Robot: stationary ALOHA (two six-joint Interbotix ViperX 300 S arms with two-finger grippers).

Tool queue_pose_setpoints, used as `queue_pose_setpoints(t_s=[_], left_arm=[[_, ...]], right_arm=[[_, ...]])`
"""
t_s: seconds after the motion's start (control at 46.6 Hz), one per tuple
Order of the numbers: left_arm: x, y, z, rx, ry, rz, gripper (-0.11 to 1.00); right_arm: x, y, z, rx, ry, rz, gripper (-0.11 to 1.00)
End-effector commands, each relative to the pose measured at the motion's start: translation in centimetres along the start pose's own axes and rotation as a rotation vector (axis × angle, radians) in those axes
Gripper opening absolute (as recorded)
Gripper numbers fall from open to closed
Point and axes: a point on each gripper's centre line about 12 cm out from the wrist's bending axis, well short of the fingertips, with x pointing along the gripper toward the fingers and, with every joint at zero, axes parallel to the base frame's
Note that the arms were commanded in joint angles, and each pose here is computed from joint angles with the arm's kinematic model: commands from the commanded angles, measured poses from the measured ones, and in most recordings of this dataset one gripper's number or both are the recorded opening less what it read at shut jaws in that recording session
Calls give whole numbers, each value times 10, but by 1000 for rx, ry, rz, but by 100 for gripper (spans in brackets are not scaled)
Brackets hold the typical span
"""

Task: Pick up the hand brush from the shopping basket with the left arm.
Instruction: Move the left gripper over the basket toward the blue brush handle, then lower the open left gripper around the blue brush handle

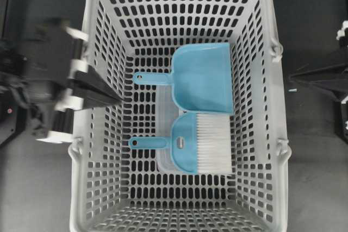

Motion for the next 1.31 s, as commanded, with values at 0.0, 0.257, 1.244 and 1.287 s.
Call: queue_pose_setpoints(t_s=[0.0, 0.257, 1.244, 1.287], left_arm=[[4, 0, 11, -1, 43, 3, 0], [24, -2, 10, -9, 136, 4, 0], [153, -45, -45, -57, 522, -11, 91], [157, -44, -50, -59, 539, -7, 91]], right_arm=[[0, 0, 11, 0, -26, -1, 6], [0, -2, 11, 11, -26, -9, 73], [1, -4, 8, 15, -34, -21, 75], [1, -4, 7, 14, -34, -20, 75]])
